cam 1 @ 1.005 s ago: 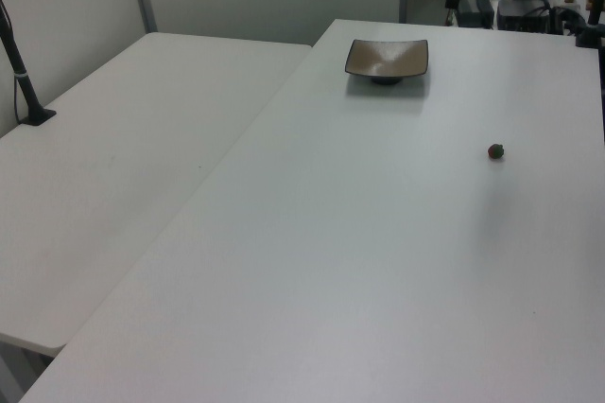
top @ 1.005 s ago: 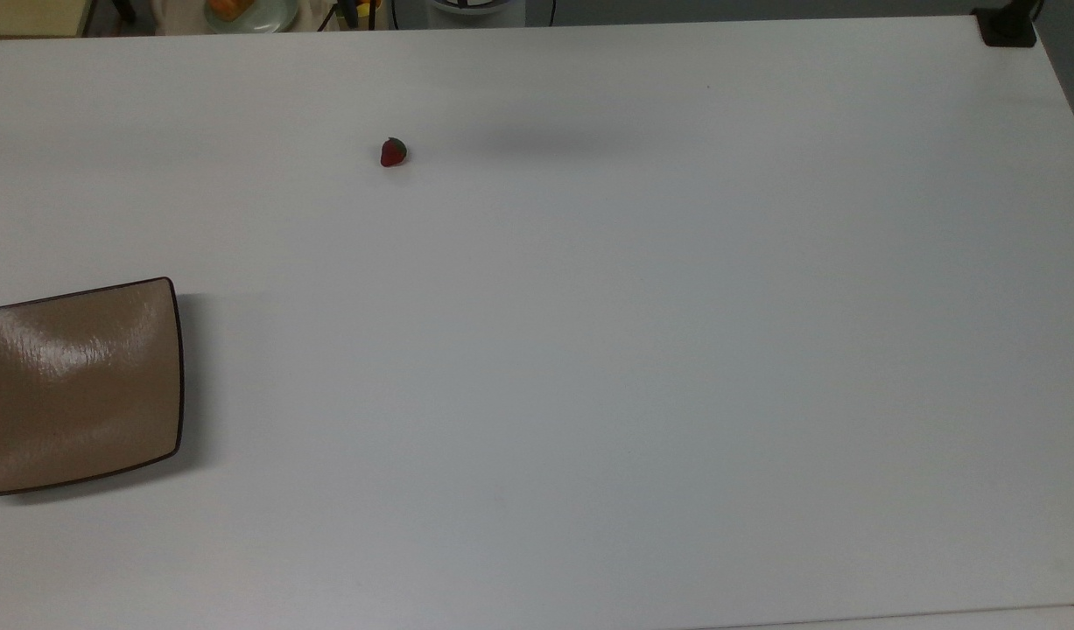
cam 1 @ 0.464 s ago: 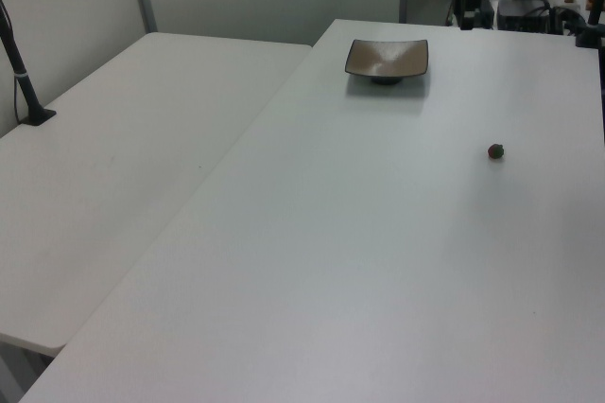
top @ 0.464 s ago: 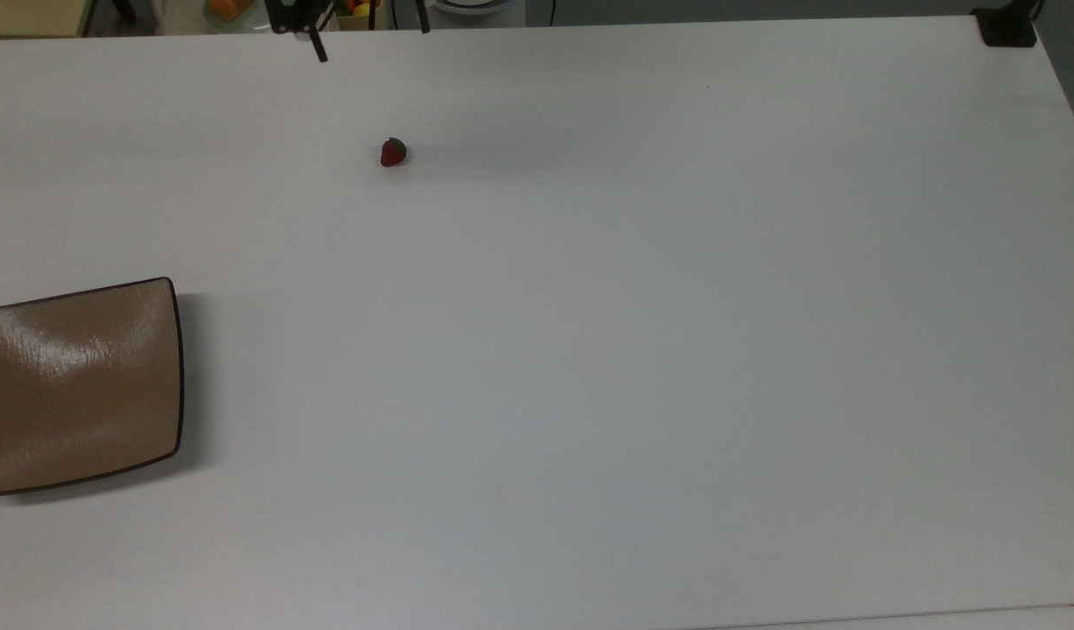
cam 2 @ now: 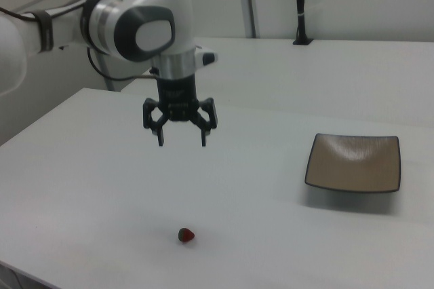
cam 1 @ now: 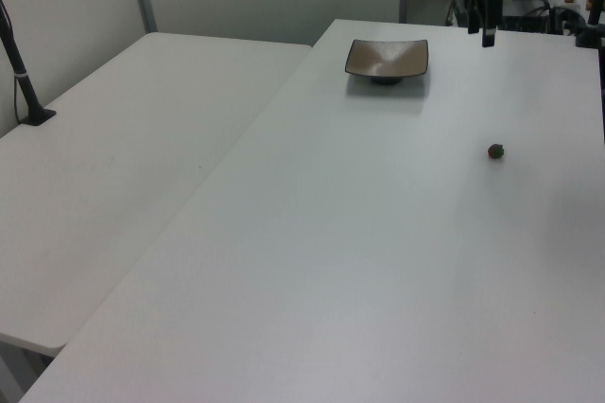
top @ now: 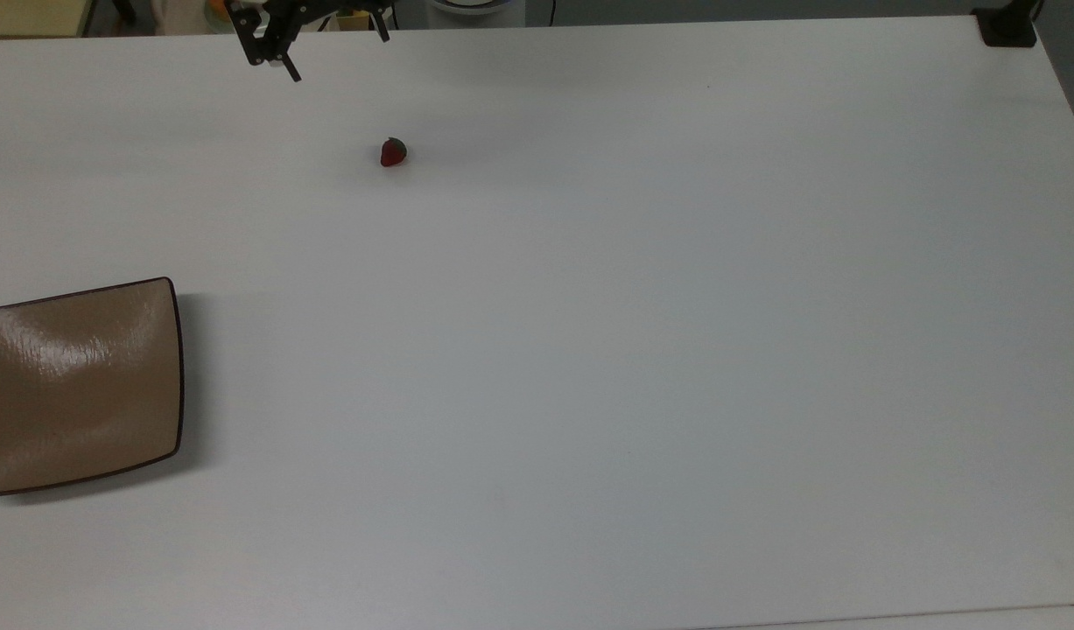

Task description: Strawberries on a ceramic plate

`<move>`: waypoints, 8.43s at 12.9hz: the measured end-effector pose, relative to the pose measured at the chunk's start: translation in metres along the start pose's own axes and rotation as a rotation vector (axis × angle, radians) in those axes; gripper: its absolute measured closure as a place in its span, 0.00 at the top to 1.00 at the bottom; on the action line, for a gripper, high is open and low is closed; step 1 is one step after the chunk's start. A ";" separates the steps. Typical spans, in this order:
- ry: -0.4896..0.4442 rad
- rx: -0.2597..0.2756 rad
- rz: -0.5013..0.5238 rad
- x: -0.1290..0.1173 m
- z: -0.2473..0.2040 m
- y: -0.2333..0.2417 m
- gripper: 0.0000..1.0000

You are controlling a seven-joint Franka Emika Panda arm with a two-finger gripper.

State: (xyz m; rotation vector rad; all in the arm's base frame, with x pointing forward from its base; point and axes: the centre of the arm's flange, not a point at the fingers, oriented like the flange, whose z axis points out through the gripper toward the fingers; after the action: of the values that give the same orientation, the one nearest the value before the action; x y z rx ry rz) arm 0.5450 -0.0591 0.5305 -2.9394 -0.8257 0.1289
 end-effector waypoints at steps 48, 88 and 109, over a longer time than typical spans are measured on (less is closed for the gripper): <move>0.000 -0.152 -0.037 0.014 0.040 0.024 0.37; 0.521 -0.739 0.083 0.056 0.174 0.266 0.50; 0.340 -0.234 0.429 0.033 -0.066 0.081 1.00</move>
State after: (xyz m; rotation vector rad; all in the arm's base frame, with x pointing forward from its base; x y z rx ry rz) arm 0.6213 -0.1144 0.5857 -3.1714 -0.1698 -0.4585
